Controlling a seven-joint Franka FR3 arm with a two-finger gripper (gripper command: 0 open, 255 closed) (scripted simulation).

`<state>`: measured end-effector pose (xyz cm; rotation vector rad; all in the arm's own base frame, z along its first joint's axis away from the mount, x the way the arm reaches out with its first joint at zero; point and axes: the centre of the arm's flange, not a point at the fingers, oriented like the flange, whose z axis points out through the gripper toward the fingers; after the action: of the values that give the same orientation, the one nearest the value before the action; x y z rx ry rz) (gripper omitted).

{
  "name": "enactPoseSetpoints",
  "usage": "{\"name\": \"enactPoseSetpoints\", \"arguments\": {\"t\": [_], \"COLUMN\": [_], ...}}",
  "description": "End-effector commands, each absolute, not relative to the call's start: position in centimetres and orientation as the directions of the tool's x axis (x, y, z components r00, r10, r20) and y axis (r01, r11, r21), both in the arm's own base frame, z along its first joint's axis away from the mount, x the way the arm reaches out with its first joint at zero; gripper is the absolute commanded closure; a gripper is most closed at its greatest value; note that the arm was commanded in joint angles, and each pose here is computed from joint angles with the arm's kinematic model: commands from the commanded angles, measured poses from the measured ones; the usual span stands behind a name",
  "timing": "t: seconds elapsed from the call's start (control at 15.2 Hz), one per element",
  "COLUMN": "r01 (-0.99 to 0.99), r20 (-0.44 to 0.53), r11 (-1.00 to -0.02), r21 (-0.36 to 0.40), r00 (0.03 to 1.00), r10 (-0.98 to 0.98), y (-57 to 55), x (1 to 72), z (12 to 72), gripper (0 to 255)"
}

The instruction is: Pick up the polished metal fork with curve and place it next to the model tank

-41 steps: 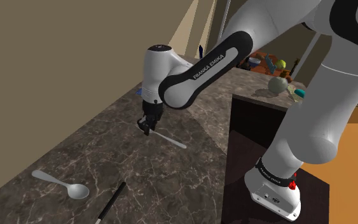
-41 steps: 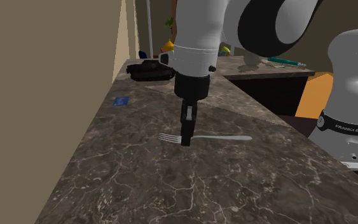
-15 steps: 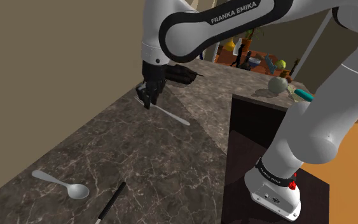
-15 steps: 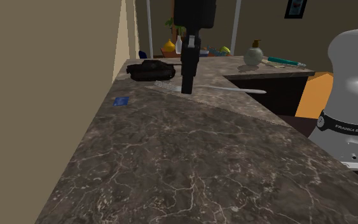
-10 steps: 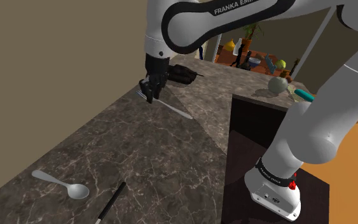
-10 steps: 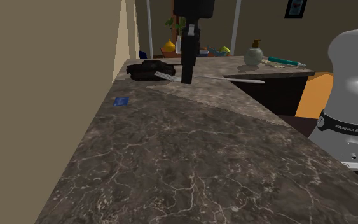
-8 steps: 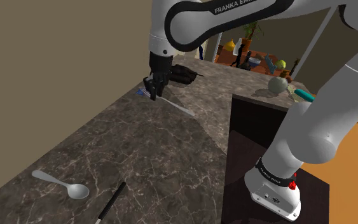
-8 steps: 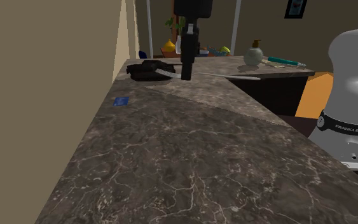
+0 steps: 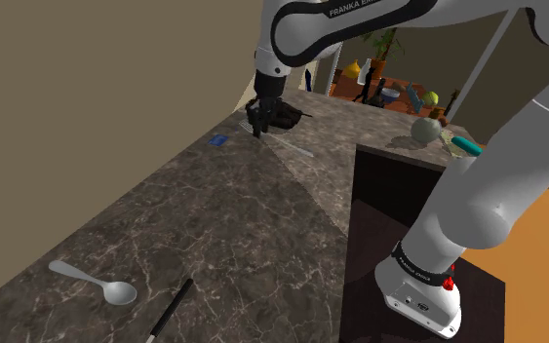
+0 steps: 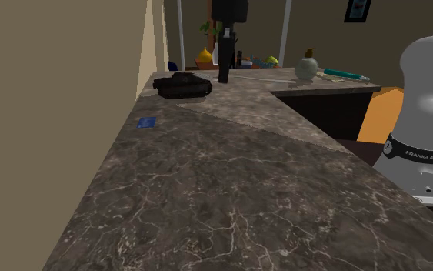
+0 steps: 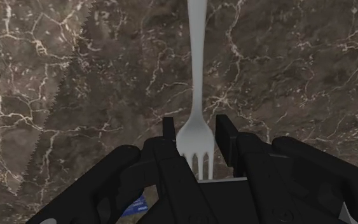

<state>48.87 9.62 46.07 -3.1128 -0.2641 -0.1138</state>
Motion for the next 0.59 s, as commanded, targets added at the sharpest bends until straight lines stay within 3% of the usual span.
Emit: {"name": "enactPoseSetpoints", "arguments": {"t": [0.0, 0.53], "r01": [0.171, 0.171], "r20": [0.074, 0.074], "r11": [-0.985, -0.985], "r21": [-0.009, -0.009], "r00": [0.983, 0.983], "r10": [0.170, 0.170], "y": [7.1, -3.1], "x": [49.4, 52.0], "z": [46.1, 46.2], "gripper": [255, 255]}}
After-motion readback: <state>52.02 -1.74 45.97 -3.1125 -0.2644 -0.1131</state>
